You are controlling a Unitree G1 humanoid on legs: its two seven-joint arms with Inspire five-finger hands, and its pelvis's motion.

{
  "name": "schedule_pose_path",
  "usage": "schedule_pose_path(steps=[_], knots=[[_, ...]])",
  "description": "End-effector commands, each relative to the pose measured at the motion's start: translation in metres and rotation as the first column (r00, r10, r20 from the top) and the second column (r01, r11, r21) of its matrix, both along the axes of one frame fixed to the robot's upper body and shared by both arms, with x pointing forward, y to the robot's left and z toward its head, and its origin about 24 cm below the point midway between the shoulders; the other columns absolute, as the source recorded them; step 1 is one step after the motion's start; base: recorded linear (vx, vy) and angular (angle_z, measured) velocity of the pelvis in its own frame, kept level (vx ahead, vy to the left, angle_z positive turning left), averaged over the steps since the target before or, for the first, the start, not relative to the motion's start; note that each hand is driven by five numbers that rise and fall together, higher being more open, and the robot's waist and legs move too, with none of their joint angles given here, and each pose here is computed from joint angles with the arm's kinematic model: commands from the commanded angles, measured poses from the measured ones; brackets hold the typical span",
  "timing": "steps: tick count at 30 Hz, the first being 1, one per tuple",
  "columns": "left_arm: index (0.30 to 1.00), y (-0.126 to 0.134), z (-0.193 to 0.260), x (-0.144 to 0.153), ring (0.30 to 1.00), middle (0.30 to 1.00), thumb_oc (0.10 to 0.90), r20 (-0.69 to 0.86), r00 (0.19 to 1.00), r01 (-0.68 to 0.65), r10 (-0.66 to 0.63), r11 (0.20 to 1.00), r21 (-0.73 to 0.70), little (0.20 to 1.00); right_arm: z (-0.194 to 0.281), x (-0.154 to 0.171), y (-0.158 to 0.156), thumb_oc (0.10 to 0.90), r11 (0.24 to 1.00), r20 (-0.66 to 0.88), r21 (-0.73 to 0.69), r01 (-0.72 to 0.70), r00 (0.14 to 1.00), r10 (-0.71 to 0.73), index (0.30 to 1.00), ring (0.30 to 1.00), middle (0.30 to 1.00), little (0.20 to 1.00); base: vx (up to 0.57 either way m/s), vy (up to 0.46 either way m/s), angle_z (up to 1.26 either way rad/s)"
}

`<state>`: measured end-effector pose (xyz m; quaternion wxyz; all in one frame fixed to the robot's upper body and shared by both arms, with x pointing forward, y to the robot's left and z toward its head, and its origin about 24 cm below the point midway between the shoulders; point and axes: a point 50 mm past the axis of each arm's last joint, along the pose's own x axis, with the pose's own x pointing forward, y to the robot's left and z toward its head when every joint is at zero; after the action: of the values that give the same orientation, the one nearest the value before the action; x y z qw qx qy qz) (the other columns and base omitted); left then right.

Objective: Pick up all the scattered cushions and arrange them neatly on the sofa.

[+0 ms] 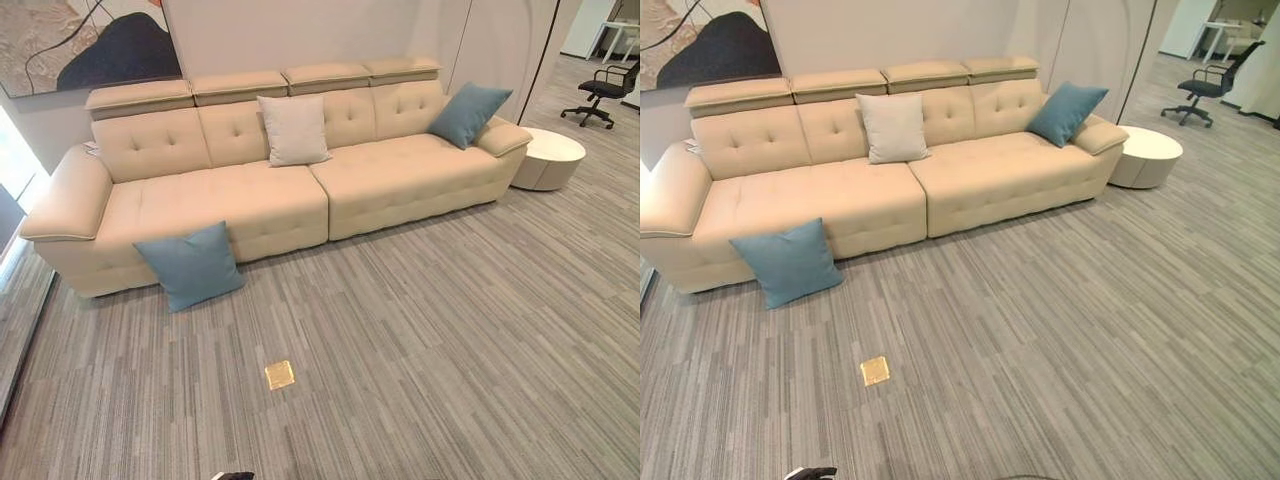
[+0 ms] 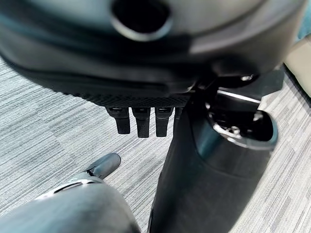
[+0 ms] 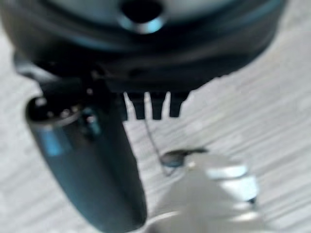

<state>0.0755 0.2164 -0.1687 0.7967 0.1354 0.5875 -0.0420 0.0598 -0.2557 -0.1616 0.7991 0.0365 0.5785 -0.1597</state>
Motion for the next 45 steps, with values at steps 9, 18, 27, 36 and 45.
schedule_pose_path(steps=[9, 18, 27, 36, 45], knots=[[0.900, 0.011, 0.003, 0.008, 0.900, 0.900, 0.800, 0.007, 0.999, -0.040, 0.040, 0.999, 0.034, 0.900, 0.004, 0.033, 0.004, 0.800, 1.000, 0.087, 0.012, 0.002, 0.996, -0.003, 0.900, 0.900, 0.900, 0.900, 0.02, -0.043, 0.07], [0.900, 0.017, 0.007, 0.019, 0.900, 0.900, 0.800, 0.068, 0.991, -0.117, 0.113, 0.991, 0.061, 0.900, 0.007, 0.047, 0.008, 0.800, 0.996, 0.111, -0.015, -0.089, 0.990, 0.091, 0.900, 0.900, 0.900, 0.900, 0.02, -0.066, 0.04], [0.900, 0.011, 0.006, 0.021, 0.900, 0.900, 0.800, 0.088, 0.979, -0.188, 0.185, 0.982, 0.028, 0.900, 0.011, 0.058, 0.006, 0.800, 0.984, 0.132, -0.070, -0.161, 0.977, 0.169, 0.900, 0.900, 0.900, 0.900, 0.01, -0.088, 0.15], [0.900, 0.010, 0.022, 0.070, 0.900, 0.900, 0.800, 0.262, 0.944, -0.206, 0.200, 0.979, -0.007, 0.900, 0.025, 0.096, 0.009, 0.800, 0.937, 0.191, -0.141, -0.318, 0.920, 0.341, 0.900, 0.900, 0.900, 0.900, 0.03, -0.101, 0.36], [0.900, 0.033, 0.006, -0.001, 0.900, 0.900, 0.800, 0.079, 0.872, -0.488, 0.484, 0.872, 0.046, 0.900, 0.021, 0.098, 0.034, 0.800, 0.871, 0.176, -0.168, -0.462, 0.855, 0.488, 0.900, 0.900, 0.900, 0.900, 0.32, 0.118, 0.15]])
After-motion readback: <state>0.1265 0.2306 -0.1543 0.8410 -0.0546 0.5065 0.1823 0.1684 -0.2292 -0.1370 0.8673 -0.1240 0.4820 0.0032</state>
